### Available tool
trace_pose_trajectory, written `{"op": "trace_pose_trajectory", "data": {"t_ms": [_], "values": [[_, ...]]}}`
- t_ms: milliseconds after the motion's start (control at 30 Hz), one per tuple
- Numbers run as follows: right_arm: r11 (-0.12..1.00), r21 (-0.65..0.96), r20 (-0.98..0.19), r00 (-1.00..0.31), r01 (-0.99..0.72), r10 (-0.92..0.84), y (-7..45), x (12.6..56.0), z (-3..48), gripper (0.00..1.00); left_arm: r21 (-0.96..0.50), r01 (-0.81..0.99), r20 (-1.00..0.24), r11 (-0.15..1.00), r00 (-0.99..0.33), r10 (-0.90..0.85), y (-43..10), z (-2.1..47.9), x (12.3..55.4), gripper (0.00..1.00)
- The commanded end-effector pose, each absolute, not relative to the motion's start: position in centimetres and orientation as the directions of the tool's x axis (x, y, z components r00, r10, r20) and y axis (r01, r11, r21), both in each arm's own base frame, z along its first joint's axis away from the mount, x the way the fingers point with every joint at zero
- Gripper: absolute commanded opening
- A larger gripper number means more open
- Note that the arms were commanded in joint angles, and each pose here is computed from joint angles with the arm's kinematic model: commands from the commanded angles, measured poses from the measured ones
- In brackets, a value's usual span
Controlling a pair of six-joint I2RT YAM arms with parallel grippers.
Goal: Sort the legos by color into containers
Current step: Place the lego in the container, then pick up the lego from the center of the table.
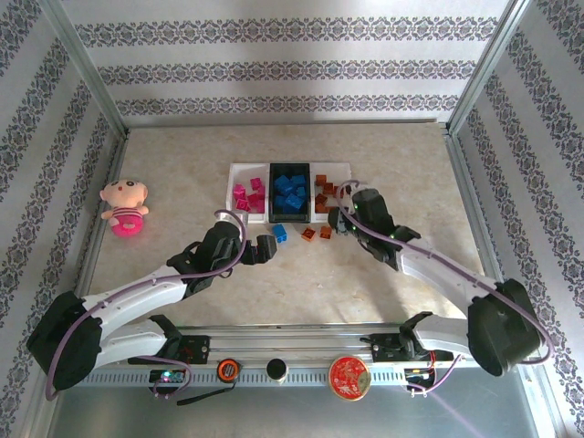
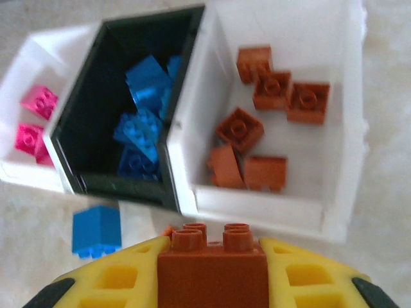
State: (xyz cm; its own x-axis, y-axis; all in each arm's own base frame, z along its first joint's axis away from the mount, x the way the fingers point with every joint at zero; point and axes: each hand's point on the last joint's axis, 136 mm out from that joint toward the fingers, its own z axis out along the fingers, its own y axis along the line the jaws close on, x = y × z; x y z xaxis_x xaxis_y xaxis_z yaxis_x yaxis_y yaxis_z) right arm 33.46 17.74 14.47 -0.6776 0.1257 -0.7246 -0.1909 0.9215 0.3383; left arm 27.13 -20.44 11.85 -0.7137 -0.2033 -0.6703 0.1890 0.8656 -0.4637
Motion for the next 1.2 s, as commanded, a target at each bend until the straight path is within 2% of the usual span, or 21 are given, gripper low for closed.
{"op": "trace_pose_trajectory", "data": {"t_ms": [0,300,467,567,633,867,1167], "values": [[0.939,0.291,-0.741,-0.664,-0.180,0.103,17.7,36.9,14.9,0.27,-0.477,0.164,-0.674,0.864,-0.699,-0.239,-19.8,12.2,27.2,1.00],[0.952,0.277,-0.720,-0.684,-0.132,0.115,18.2,43.2,13.1,0.30,-0.484,0.172,-0.670,0.858,-0.704,-0.236,-19.8,12.3,26.8,1.00],[0.956,0.279,-0.712,-0.688,-0.093,0.141,17.6,44.7,12.8,0.52,-0.479,0.165,-0.668,0.862,-0.706,-0.236,-19.7,12.2,26.8,1.00],[0.950,0.298,-0.719,-0.678,-0.097,0.156,17.5,44.7,13.8,0.60,-0.472,0.164,-0.670,0.866,-0.706,-0.232,-19.6,12.1,26.8,1.00],[0.946,0.305,-0.724,-0.671,-0.105,0.159,17.4,44.3,14.4,0.63,-0.469,0.163,-0.670,0.868,-0.706,-0.230,-19.5,12.0,26.8,1.00],[0.919,0.360,-0.739,-0.650,-0.162,0.176,18.0,40.3,16.6,0.65,-0.465,0.159,-0.672,0.871,-0.704,-0.230,-19.5,11.9,26.9,1.00],[0.904,0.361,-0.724,-0.679,-0.228,0.118,19.4,33.0,14.6,0.66,-0.471,0.152,-0.662,0.869,-0.711,-0.235,-19.6,11.6,26.9,1.00]]}}
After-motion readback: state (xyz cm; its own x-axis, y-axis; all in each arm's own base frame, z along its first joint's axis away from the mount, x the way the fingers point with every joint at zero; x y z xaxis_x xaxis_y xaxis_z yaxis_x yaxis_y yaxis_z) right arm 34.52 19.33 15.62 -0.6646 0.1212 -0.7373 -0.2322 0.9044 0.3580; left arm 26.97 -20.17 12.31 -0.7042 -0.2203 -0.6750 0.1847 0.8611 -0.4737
